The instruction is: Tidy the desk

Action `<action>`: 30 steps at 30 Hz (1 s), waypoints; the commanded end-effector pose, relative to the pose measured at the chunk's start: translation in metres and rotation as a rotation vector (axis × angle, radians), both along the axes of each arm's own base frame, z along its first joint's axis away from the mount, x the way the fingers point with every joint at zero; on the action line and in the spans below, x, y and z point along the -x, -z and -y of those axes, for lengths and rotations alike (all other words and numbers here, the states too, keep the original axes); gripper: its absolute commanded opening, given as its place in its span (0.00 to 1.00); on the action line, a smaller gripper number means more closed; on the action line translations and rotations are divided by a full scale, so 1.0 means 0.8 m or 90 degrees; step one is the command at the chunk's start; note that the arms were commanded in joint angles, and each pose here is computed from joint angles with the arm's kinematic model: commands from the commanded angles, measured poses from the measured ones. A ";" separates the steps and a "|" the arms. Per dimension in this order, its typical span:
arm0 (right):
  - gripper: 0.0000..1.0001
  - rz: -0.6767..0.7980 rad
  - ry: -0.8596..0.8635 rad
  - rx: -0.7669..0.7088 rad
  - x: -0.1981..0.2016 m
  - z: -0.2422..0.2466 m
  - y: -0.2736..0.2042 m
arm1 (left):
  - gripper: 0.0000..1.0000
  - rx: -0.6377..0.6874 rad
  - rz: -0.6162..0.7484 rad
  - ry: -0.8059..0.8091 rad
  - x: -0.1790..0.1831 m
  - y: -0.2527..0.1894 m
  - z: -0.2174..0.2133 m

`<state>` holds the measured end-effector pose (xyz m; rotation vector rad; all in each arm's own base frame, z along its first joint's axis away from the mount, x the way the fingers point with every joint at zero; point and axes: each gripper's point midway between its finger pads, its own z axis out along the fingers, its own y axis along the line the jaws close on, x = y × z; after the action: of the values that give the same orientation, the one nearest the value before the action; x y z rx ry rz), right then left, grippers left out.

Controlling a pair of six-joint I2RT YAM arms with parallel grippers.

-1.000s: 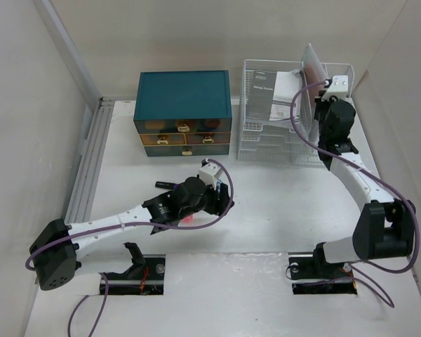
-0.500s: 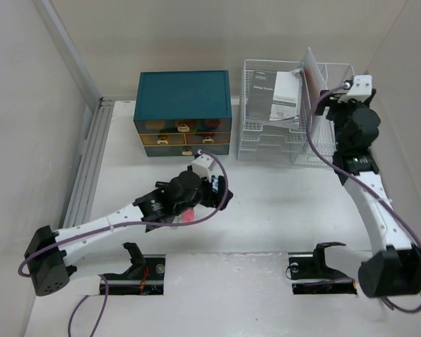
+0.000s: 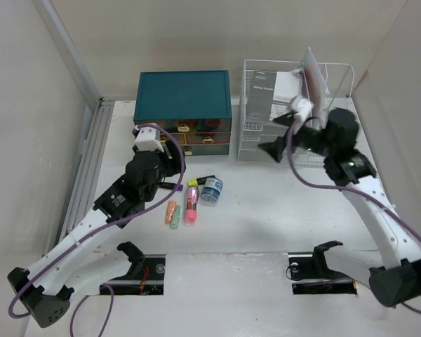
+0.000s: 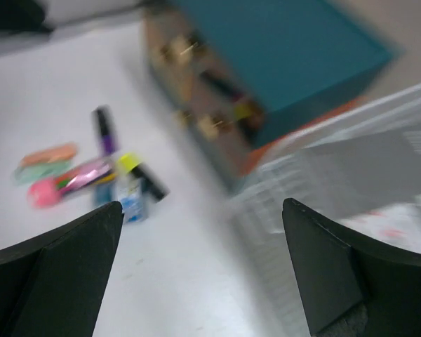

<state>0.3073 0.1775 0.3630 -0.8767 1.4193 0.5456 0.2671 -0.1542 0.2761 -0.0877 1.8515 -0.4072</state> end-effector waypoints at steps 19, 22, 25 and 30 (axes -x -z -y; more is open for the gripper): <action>1.00 -0.188 -0.159 0.282 0.032 -0.195 0.278 | 0.68 -0.032 0.050 -0.079 0.016 -0.006 -0.067; 1.00 -0.246 -0.146 0.267 0.025 -0.214 0.285 | 0.68 -0.025 0.055 -0.073 0.020 -0.007 -0.068; 1.00 -0.298 -0.155 0.252 0.032 -0.230 0.290 | 0.68 -0.025 0.061 -0.066 0.021 -0.007 -0.066; 1.00 -0.347 -0.147 0.240 0.037 -0.247 0.295 | 0.68 -0.023 0.059 -0.061 0.021 -0.007 -0.065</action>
<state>0.2747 0.3546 0.1025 -1.3471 1.9826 0.6889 0.2486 -0.1003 0.2728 -0.1360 1.7900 -0.2833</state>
